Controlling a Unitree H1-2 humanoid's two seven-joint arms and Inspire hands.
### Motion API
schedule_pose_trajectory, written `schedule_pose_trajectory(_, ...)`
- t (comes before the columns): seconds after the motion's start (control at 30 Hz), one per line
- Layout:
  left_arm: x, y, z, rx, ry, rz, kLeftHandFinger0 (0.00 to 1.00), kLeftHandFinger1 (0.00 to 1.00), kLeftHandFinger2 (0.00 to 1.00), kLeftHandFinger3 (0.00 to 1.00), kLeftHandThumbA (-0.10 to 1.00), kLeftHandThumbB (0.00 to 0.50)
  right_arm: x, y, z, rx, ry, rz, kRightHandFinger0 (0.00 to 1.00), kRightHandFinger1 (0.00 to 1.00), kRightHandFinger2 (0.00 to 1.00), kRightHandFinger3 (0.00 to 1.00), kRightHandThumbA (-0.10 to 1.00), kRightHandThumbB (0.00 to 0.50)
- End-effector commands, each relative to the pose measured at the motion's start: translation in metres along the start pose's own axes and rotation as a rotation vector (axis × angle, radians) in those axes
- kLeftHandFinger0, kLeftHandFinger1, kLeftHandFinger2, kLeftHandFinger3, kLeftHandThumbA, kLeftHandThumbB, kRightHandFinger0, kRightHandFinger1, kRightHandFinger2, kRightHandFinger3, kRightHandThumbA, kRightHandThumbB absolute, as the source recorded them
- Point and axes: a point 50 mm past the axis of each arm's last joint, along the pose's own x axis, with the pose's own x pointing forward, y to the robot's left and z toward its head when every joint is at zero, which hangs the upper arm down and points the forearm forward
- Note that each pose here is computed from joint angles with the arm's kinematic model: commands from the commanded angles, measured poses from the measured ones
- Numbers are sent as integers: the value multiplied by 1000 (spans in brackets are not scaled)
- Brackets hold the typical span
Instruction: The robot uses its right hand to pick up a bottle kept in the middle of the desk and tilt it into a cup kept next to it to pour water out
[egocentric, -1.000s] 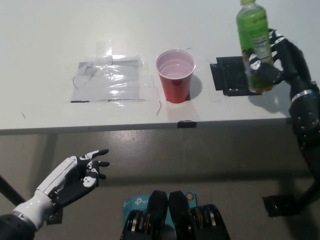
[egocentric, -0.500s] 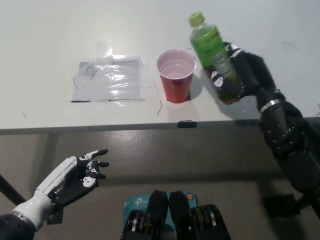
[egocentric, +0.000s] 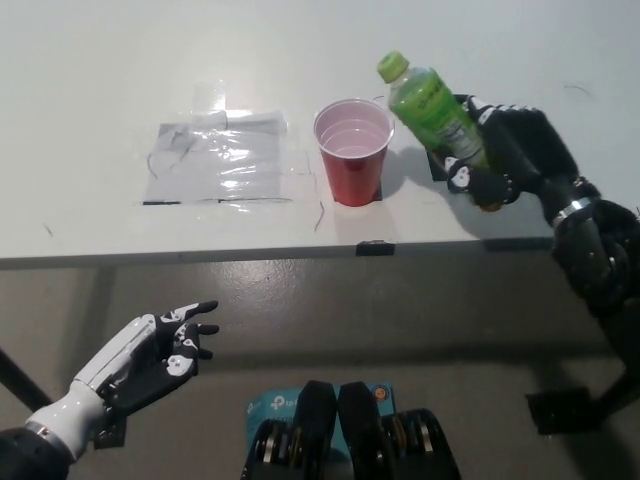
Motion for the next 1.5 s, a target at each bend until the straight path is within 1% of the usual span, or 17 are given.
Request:
schedule_pose_trajectory(0.0,-1,8,13,42,-23,-11,771,869,962,1000,660,68,15,-56,7,-81,-90,-82,0,52,223,368,-100,125)
schedule_pose_trajectory(0.03,0,11,15,45,-24,-11,776,870,962,1000,666,76,16,-61,7,-95,-103,-100,0,27,201,411,-100,142)
schedule_pose_trajectory(0.13,1,13,17,59,-34,-15,758,854,948,1000,675,68,17,-68,7,-122,-113,-109,0,0,179,432,-100,170)
schedule_pose_trajectory(0.2,1,13,17,54,-34,-19,753,859,957,1000,657,46,20,-75,12,-173,-136,-103,0,0,142,415,-100,194)
schedule_pose_trajectory(0.23,2,13,18,57,-35,-25,752,859,958,1000,656,43,20,-77,14,-185,-147,-102,0,0,115,409,-100,191)
schedule_pose_trajectory(0.3,2,14,19,56,-34,-24,750,857,952,1000,670,68,22,-81,19,-206,-180,-102,0,0,76,379,-100,206)
schedule_pose_trajectory(0.43,1,12,19,60,-32,-23,751,857,951,1000,676,57,27,-83,28,-250,-237,-103,0,0,0,350,-100,208)
schedule_pose_trajectory(0.6,1,11,19,64,-31,-23,757,864,969,1000,683,58,30,-85,32,-288,-264,-87,0,0,2,340,-100,211)
schedule_pose_trajectory(0.73,-1,12,18,51,-23,-22,766,868,957,1000,667,52,28,-92,32,-306,-273,-78,0,0,13,356,-100,259)
schedule_pose_trajectory(0.83,-2,13,18,54,-28,-20,768,868,963,1000,652,39,27,-98,31,-325,-255,-63,0,0,18,382,-100,262)
schedule_pose_trajectory(0.93,-2,13,18,57,-29,-25,773,876,978,1000,666,48,23,-103,26,-378,-251,-57,0,2,27,388,-100,226)
schedule_pose_trajectory(1.0,-2,14,19,63,-37,-26,769,874,979,1000,666,35,23,-106,24,-394,-268,-65,0,17,32,376,-100,234)
schedule_pose_trajectory(1.13,-2,15,20,65,-29,-22,775,878,977,1000,691,53,23,-113,20,-419,-283,-75,0,10,12,360,-100,243)
schedule_pose_trajectory(1.2,-2,15,20,60,-33,-26,780,883,980,1000,692,48,24,-116,20,-433,-300,-76,0,29,21,364,-100,226)
schedule_pose_trajectory(1.27,-1,15,22,65,-32,-27,787,886,982,1000,686,36,26,-118,22,-447,-307,-70,0,25,18,344,-100,183)
schedule_pose_trajectory(1.37,-1,15,23,64,-35,-29,784,879,964,1000,679,43,30,-120,28,-499,-348,-77,0,27,7,319,-100,184)
schedule_pose_trajectory(1.47,-1,16,25,63,-27,-30,803,894,976,1000,672,29,34,-123,34,-524,-383,-112,0,0,0,296,-73,223)
